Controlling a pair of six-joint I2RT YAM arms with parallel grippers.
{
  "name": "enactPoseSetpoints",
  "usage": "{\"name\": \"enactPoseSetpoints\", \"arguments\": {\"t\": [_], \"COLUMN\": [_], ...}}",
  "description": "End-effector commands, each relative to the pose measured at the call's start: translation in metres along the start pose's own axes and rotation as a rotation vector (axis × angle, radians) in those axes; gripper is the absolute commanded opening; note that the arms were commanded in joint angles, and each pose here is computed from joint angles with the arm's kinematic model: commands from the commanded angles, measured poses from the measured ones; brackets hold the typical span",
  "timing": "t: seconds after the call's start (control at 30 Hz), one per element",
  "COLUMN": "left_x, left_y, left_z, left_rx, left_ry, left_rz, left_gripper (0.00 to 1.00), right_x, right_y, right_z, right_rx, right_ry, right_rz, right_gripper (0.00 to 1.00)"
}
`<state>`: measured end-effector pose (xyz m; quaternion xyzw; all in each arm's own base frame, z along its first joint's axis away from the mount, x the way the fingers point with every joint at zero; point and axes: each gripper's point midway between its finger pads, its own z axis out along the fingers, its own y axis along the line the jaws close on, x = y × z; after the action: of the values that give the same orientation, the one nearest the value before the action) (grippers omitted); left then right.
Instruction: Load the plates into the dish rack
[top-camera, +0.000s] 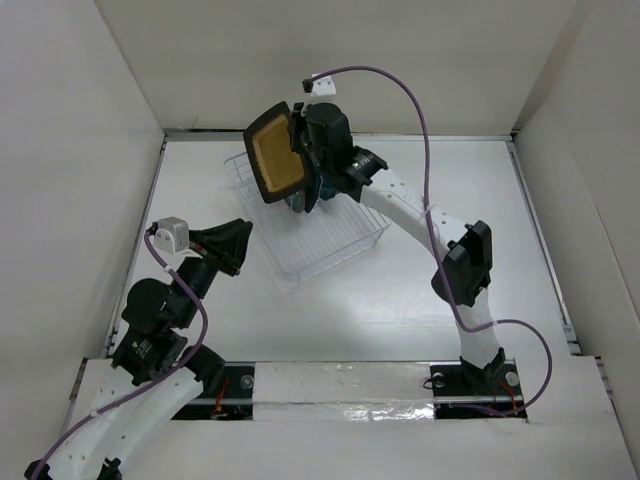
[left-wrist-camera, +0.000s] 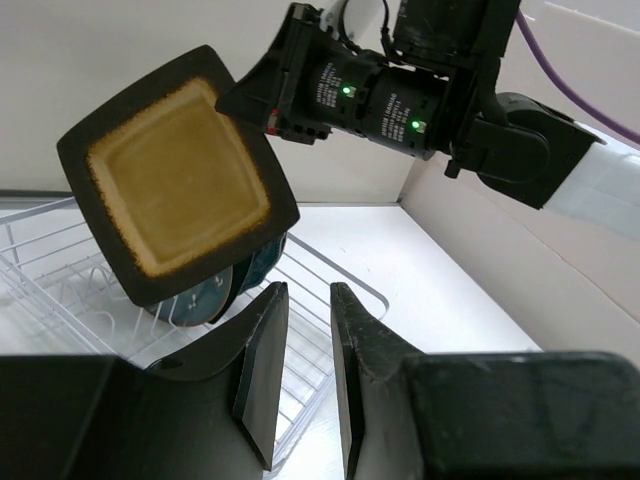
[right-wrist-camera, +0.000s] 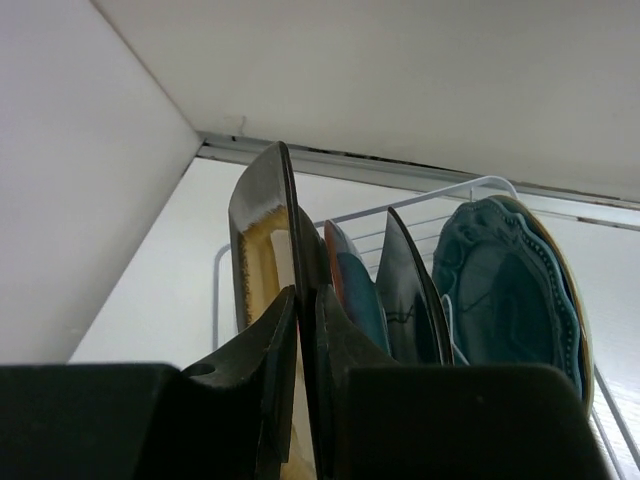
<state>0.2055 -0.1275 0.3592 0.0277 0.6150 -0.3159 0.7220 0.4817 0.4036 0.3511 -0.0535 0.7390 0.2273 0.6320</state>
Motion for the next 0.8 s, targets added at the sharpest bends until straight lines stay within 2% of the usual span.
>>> {"name": "enactPoseSetpoints", "arguments": {"t": [0.0, 0.23, 0.77], "left_x": [-0.005, -0.002, 0.004], "left_y": [-0.006, -0.007, -0.009], "left_z": [0.004, 0.004, 0.007], "left_rx": [0.029, 0.036, 0.048], "left_ry": [-0.027, -0.020, 0.002], "left_rz": [-0.009, -0.014, -0.015], "left_gripper": [0.21, 0.21, 0.21], "right_x": [-0.086, -0.058, -0.027], "right_y": [0.021, 0.019, 0.027], "right_z": [-0.019, -0.004, 0.005], "right_rx": [0.001, 0.052, 0.046], "right_ry": [-0.215, -0.134, -0.051], "right_rz": [0.035, -0.016, -0.103], "right_gripper": [0.00, 0.00, 0.00]}}
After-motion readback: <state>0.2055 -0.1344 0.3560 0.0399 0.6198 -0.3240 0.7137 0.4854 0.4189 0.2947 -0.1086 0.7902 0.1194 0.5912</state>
